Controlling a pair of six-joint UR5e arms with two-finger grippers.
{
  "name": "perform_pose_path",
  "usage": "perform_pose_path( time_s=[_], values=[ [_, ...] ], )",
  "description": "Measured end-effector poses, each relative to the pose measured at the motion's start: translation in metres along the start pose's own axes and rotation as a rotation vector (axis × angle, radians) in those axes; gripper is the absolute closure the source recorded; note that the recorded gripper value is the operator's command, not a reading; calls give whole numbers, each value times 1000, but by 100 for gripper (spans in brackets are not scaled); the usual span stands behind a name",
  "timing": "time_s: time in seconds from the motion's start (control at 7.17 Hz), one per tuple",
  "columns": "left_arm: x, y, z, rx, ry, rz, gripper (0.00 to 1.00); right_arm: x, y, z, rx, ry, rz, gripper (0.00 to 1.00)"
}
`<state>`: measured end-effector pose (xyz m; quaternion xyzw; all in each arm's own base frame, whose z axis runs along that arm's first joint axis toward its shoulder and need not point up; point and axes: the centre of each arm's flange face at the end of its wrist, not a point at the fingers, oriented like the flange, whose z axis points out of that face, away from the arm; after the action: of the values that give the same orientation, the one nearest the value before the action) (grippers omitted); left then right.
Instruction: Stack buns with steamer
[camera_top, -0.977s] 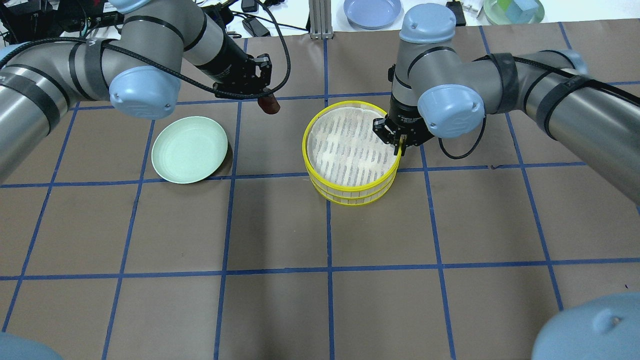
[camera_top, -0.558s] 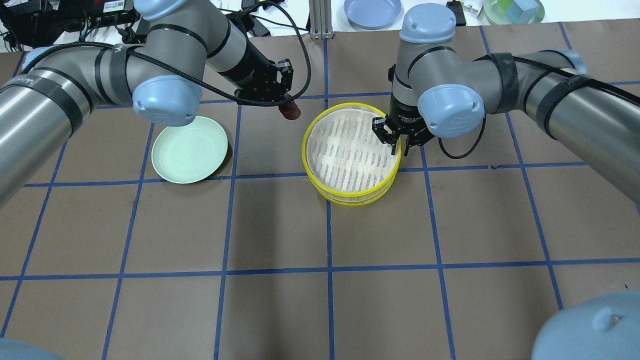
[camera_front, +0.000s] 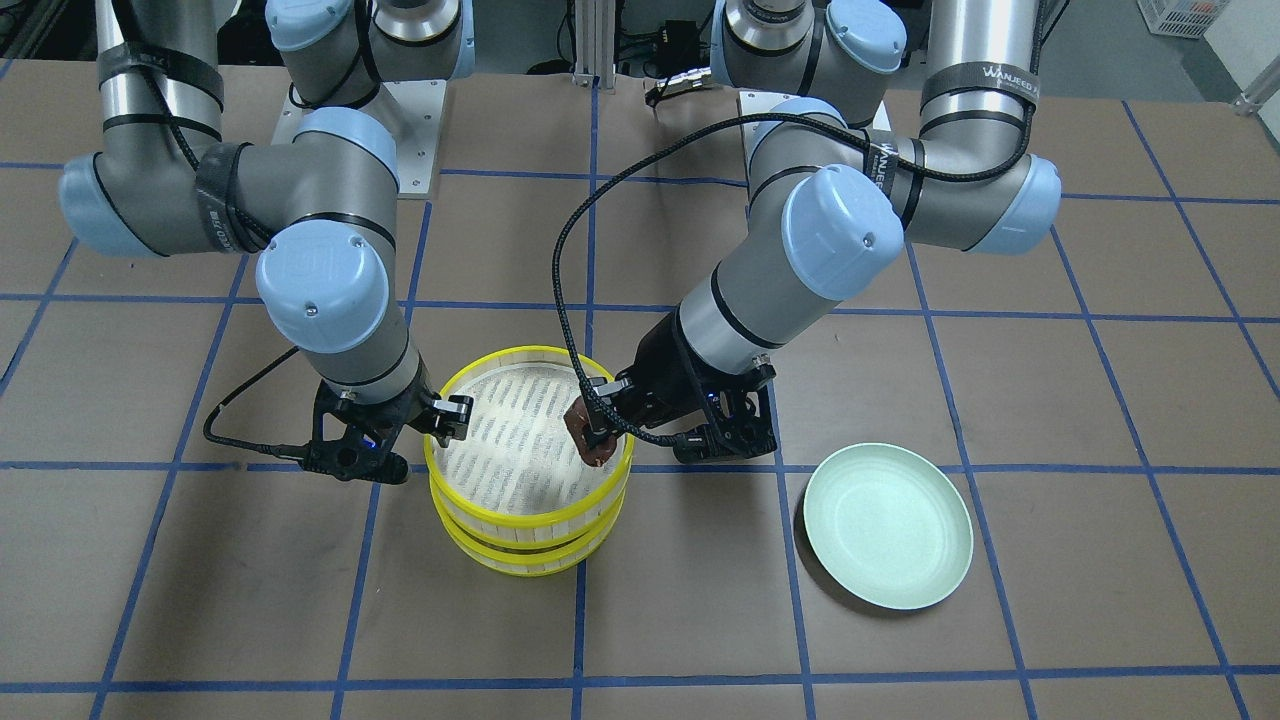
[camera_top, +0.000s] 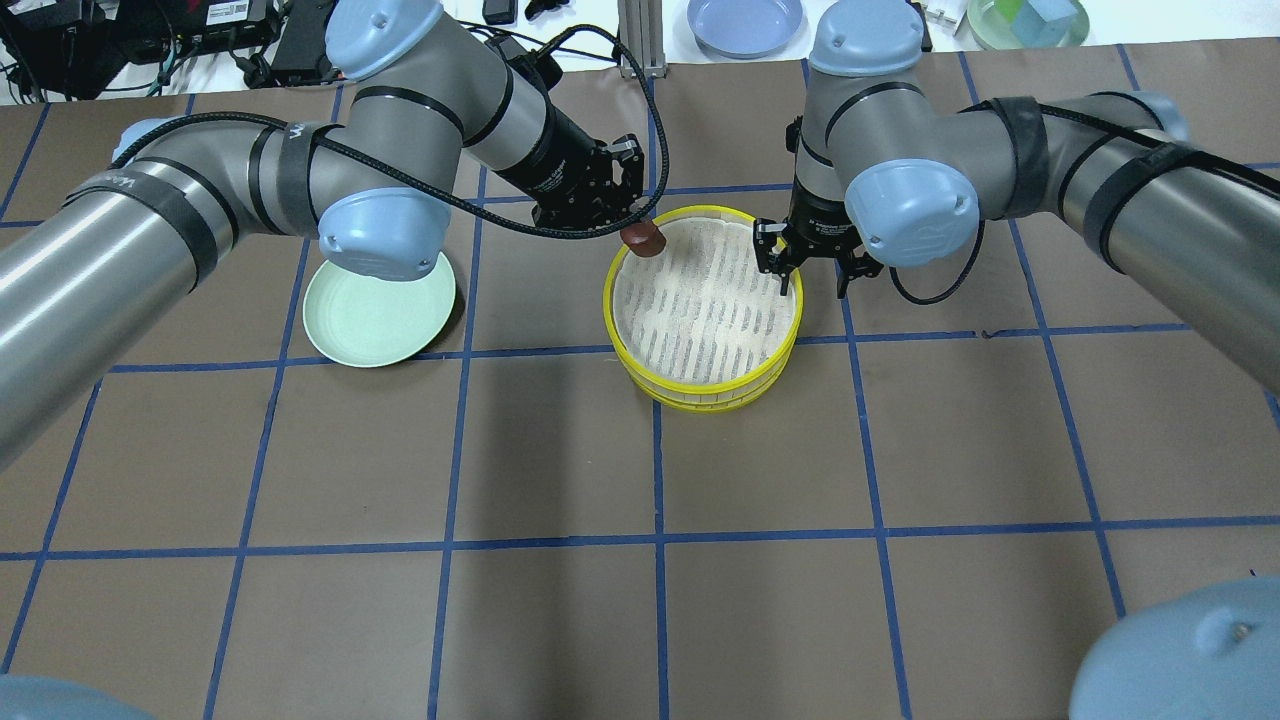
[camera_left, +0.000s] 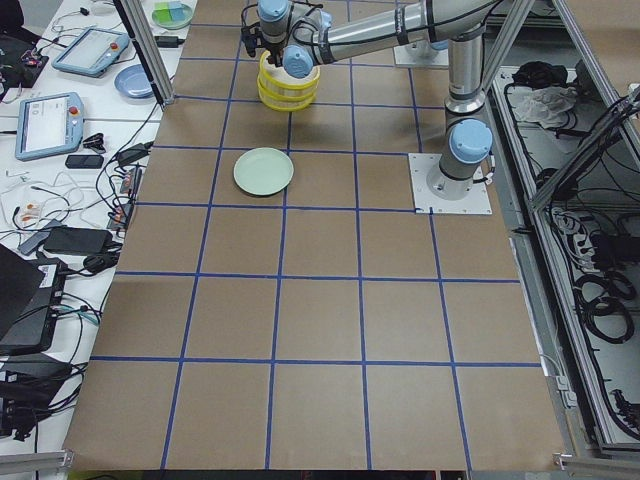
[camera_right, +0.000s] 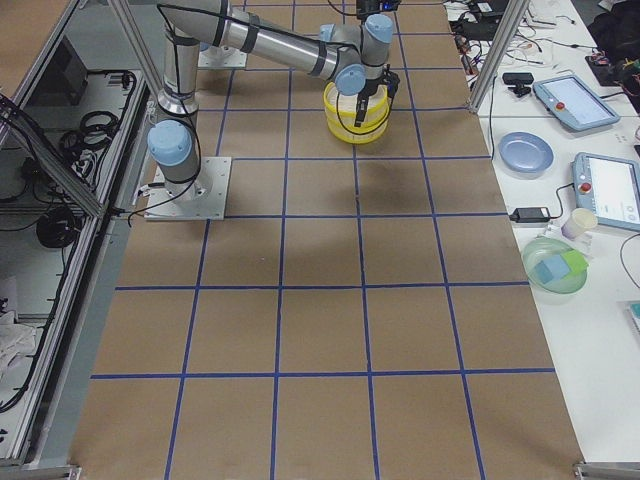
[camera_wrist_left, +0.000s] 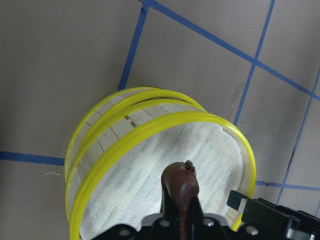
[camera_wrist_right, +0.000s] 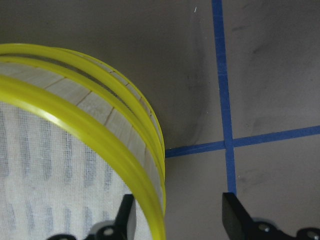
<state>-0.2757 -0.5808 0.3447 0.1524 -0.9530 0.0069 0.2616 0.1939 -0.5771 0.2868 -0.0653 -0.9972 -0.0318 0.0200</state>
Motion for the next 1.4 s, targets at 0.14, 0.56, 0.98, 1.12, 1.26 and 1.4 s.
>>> perform_pose_path(
  time_s=[0.14, 0.56, 0.98, 1.12, 1.26, 1.4],
  values=[
    [-3, 2, 3, -8, -4, -1, 100, 3, -5, -2, 5, -2, 0, 28],
    [-8, 5, 6, -11, -9, -4, 100, 3, -17, 0, 42, -17, 4, 24],
    [-6, 0, -22, 33, 15, -50, 100, 2, -23, -5, 62, -28, 14, 20],
    [-6, -4, -28, 43, 21, -80, 100, 2, -24, -4, 61, -28, 18, 17],
    [-6, -6, -32, 50, 25, -95, 100, 1, -25, -1, 56, -28, 21, 1],
    [-5, -6, -34, 53, 27, -107, 100, 1, -26, 1, 57, -29, 22, 0]
  ],
)
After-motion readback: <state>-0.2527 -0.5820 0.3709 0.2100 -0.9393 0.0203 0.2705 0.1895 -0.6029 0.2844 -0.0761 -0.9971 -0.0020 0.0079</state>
